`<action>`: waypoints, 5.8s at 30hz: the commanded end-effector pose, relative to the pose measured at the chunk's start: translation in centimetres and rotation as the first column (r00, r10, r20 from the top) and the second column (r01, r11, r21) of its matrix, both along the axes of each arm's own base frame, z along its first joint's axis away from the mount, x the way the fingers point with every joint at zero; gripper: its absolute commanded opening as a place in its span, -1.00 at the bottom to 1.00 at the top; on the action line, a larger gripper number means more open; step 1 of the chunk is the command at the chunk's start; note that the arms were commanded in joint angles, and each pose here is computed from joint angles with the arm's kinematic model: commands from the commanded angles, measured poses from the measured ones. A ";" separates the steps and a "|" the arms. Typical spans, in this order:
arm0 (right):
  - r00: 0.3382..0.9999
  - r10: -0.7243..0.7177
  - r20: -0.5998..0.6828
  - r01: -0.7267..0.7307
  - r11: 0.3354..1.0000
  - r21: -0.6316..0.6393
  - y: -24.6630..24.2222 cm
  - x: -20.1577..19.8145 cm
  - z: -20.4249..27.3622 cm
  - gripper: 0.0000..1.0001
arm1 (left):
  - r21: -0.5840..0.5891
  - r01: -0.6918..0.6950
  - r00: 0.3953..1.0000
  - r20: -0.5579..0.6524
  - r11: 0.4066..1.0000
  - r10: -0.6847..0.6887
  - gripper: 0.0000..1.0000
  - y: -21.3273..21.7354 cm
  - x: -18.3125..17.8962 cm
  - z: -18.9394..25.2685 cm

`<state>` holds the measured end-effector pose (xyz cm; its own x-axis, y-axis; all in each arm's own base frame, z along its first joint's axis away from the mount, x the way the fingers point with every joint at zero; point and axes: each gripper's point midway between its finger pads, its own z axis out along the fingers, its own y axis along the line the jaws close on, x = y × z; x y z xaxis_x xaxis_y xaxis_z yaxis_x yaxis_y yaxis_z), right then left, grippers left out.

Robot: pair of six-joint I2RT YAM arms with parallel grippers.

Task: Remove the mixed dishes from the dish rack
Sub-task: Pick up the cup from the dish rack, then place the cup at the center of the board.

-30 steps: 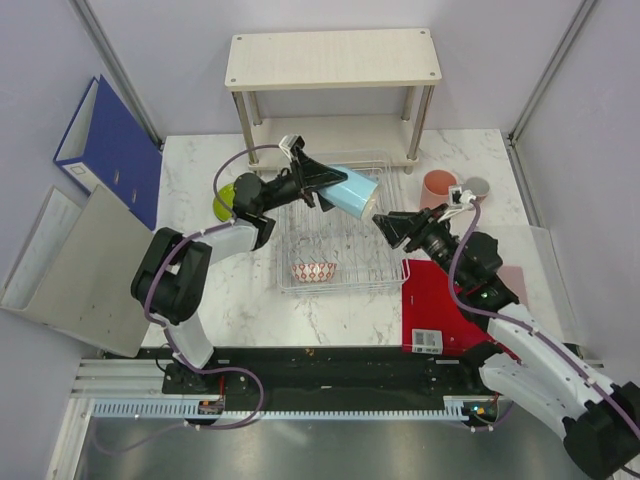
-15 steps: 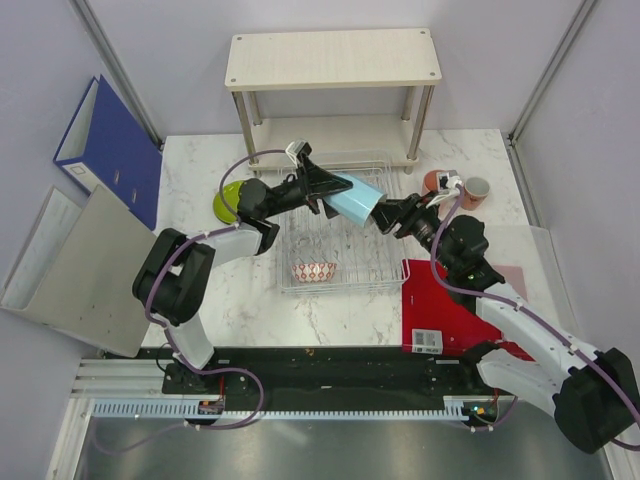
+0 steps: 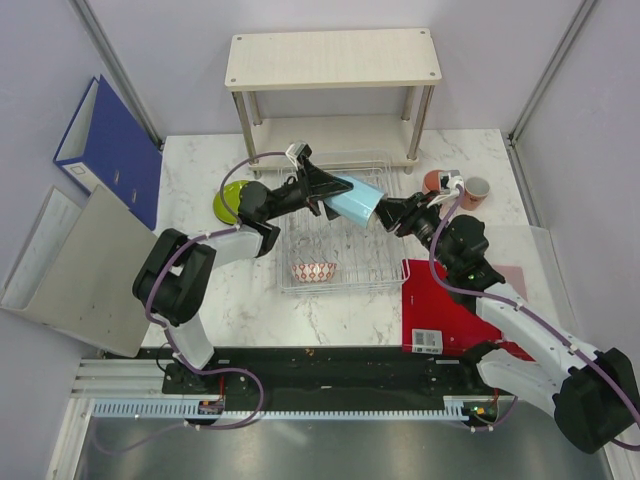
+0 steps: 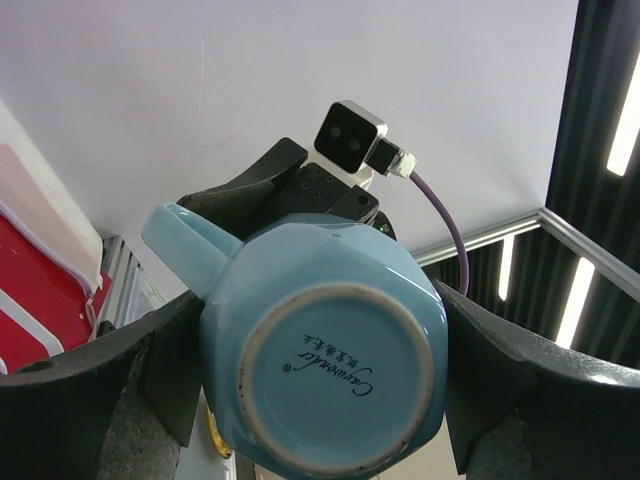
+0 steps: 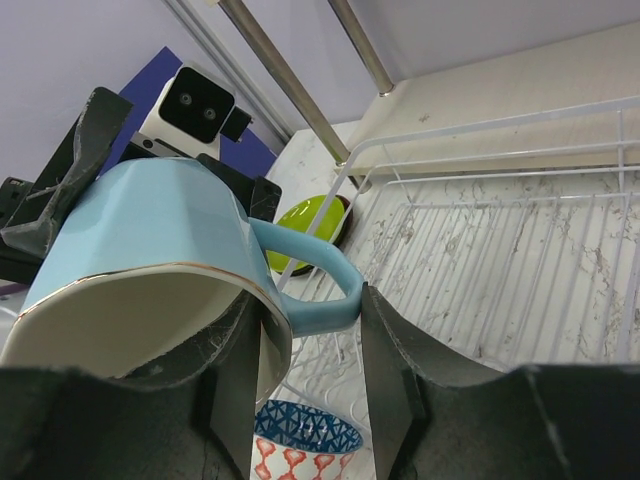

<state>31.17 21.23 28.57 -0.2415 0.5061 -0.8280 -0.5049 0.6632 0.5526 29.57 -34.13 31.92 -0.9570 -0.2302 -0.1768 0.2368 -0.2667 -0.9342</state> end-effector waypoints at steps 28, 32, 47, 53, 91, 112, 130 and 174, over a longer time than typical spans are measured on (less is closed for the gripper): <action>0.980 -0.083 0.180 0.095 0.994 -0.056 -1.7 0.2 4.5 -0.61 | -0.103 0.112 0.971 0.222 0.988 -0.087 -0.97 0.2 -4.6 2.3; 0.982 -0.048 0.184 0.058 0.997 -0.050 -1.1 0.0 4.8 -1.00 | -0.103 0.120 0.973 0.210 0.987 -0.096 -0.96 0.0 -4.3 2.1; 0.976 -0.002 0.220 0.004 1.000 -0.005 -1.5 -2.8 9.7 -1.00 | -0.112 0.083 0.979 0.195 0.990 -0.060 0.13 0.9 0.4 2.6; 0.972 0.076 0.221 -0.070 0.997 -0.033 -0.2 -3.2 9.4 -1.00 | -0.113 0.114 0.977 0.194 0.987 -0.091 -0.97 0.2 0.2 2.4; 0.980 0.148 0.130 -0.135 0.985 -0.103 2.9 0.3 3.0 -0.10 | -0.059 0.316 0.924 0.245 0.947 -0.293 -0.97 -2.7 -5.4 2.0; 0.990 0.008 0.143 0.001 0.998 -0.064 -0.4 -0.8 8.0 -1.00 | -0.089 0.195 0.973 0.142 0.977 -0.181 0.98 -1.2 -1.0 0.2; 0.684 -0.729 -0.030 0.712 0.676 -0.191 -15.7 1.9 14.7 -1.00 | 0.067 -0.130 0.991 -0.032 0.989 0.132 0.99 4.1 5.7 -3.9; -0.142 -0.839 -0.526 0.755 0.252 -0.606 -42.9 13.4 -11.5 -1.00 | 0.651 -0.639 0.766 0.495 0.410 0.409 0.99 14.7 -5.2 -9.0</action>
<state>42.45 -20.34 14.72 -0.1704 0.7629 -0.6237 0.9392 0.3171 0.1313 24.37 -19.61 23.69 -0.5922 -0.3557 -0.7230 0.3003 0.7352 -0.6077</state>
